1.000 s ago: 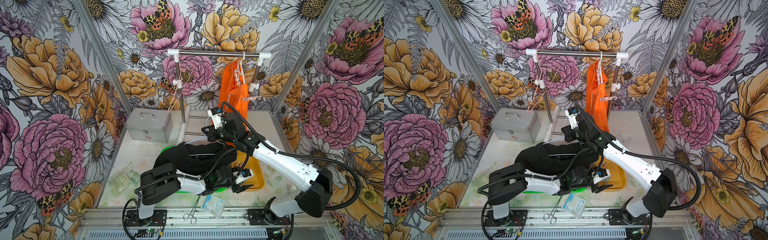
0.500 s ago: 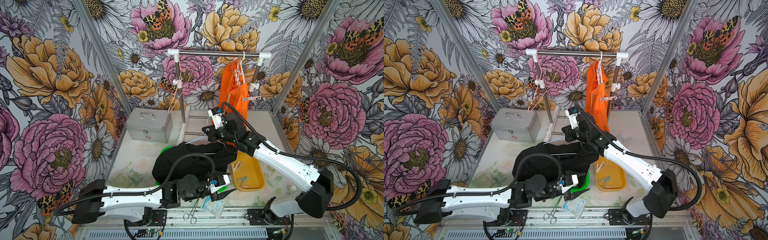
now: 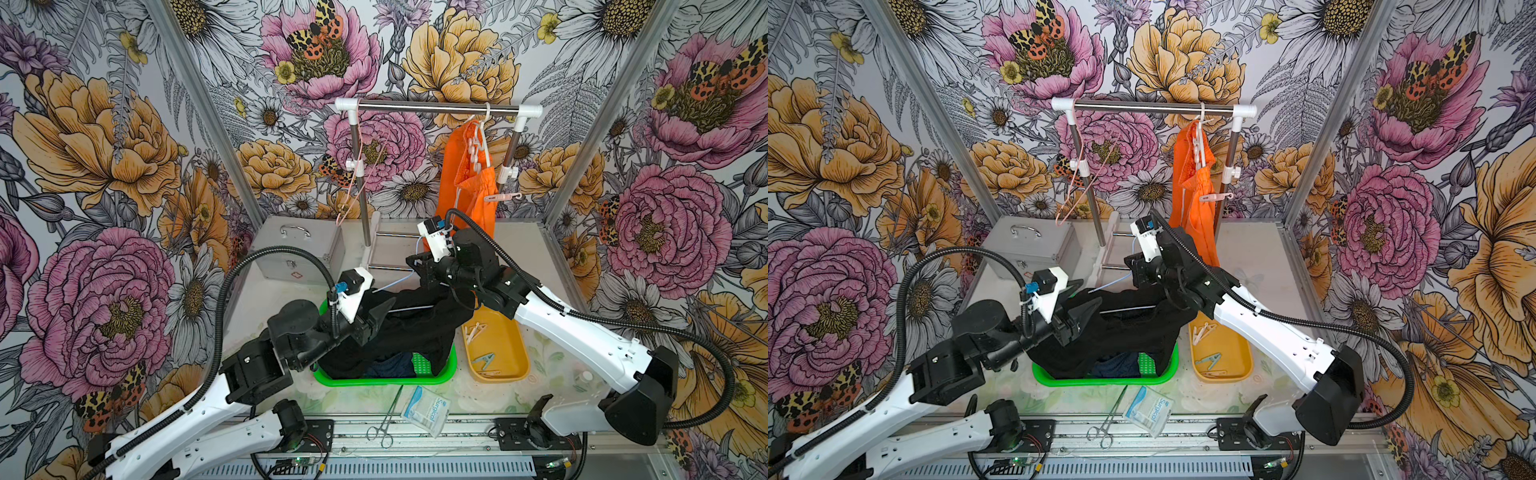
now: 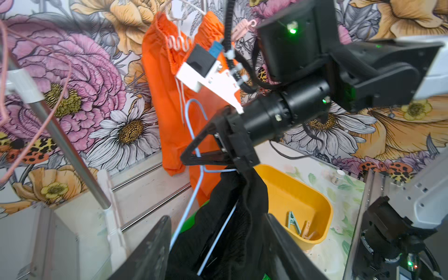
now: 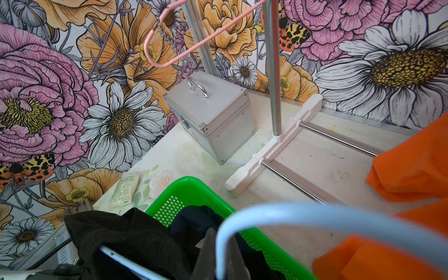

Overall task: Remove the clothespins securing shorts to the hanger
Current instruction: Remove the shorts from the hanger.

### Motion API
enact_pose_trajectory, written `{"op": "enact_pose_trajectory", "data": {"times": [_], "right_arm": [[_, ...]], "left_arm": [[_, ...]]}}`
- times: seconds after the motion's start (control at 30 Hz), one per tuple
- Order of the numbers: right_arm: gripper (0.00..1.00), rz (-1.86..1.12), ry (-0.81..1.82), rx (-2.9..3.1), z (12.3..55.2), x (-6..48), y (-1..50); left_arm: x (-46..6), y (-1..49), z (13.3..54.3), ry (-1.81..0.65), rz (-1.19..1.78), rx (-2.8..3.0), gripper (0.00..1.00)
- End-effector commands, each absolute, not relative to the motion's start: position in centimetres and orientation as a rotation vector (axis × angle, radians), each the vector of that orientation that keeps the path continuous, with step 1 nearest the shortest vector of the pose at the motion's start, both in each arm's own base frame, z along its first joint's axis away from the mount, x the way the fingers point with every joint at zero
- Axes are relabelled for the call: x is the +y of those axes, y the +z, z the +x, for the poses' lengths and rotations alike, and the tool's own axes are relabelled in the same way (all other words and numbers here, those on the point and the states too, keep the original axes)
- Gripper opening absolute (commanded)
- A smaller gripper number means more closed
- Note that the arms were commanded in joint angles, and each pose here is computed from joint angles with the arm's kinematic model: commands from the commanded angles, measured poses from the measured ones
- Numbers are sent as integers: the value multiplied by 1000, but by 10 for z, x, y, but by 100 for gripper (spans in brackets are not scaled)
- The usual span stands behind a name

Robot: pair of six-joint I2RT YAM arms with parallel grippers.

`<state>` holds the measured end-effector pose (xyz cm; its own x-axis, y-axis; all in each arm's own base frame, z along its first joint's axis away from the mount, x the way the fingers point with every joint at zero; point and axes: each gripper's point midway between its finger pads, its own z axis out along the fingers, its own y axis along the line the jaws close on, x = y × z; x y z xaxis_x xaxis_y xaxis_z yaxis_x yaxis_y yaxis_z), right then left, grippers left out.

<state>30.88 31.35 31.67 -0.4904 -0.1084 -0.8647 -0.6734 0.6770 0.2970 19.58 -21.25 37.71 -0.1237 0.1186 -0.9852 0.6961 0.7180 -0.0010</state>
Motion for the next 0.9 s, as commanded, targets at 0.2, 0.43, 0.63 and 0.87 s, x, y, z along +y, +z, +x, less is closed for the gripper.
{"op": "enact_pose_trajectory", "data": {"times": [0.2,0.43,0.63,0.87], "right_arm": [[0,-710,816,1860,287,323,349],[0,-762,797,1844,277,336,353],[0,-789,802,1818,269,341,361],[0,-821,814,1787,257,347,368]], "left_arm": [[-218,340,200,-857,830,1914,62],[-230,325,198,-909,927,1979,59],[-227,313,199,-887,929,2021,58],[-225,304,208,-848,907,2057,54]]}}
